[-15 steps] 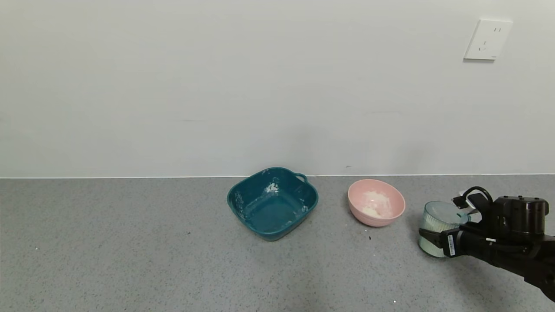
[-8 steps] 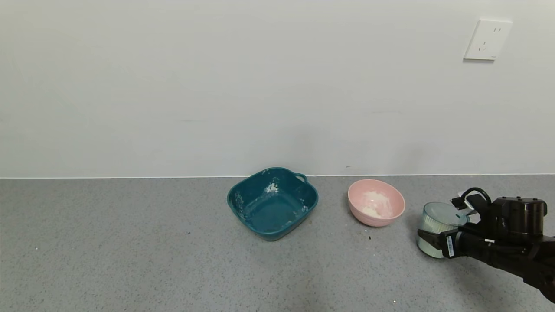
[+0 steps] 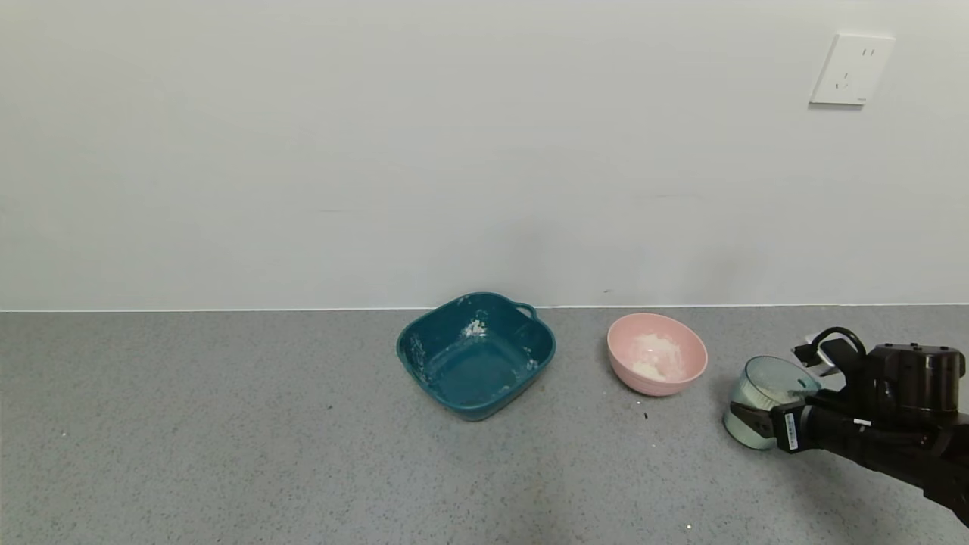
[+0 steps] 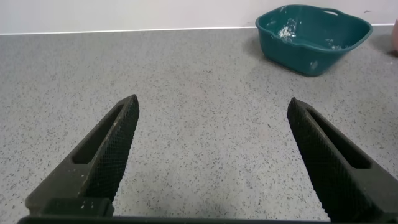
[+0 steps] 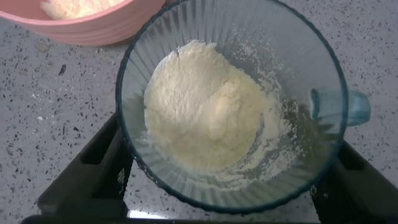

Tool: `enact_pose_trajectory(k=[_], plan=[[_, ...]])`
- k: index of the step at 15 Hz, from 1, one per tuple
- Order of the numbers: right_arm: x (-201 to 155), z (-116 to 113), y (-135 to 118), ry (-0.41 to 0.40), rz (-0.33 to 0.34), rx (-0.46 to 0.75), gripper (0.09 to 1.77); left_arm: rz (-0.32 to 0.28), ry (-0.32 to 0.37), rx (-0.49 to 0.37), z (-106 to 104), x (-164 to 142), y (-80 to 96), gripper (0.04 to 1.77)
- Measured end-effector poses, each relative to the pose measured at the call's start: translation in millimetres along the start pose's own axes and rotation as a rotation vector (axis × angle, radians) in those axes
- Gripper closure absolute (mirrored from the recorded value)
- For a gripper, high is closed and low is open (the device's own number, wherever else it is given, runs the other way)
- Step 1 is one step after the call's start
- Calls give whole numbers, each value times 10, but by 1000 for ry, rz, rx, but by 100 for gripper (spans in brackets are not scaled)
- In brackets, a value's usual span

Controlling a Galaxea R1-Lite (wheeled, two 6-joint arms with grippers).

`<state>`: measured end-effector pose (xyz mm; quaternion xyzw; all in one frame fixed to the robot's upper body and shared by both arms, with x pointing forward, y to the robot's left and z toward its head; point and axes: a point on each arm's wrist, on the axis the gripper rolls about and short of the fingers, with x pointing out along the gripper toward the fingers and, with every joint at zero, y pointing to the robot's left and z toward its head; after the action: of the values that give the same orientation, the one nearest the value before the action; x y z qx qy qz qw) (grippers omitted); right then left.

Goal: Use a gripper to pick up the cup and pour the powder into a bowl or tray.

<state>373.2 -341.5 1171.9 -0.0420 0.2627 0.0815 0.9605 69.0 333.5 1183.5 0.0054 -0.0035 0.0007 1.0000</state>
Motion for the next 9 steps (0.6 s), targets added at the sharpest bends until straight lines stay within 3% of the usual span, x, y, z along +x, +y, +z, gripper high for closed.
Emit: enact_pose_trajectory(k=[9], plan=[[-347, -89, 70, 1, 0, 1, 18, 0, 0, 0, 0, 0, 0, 9]])
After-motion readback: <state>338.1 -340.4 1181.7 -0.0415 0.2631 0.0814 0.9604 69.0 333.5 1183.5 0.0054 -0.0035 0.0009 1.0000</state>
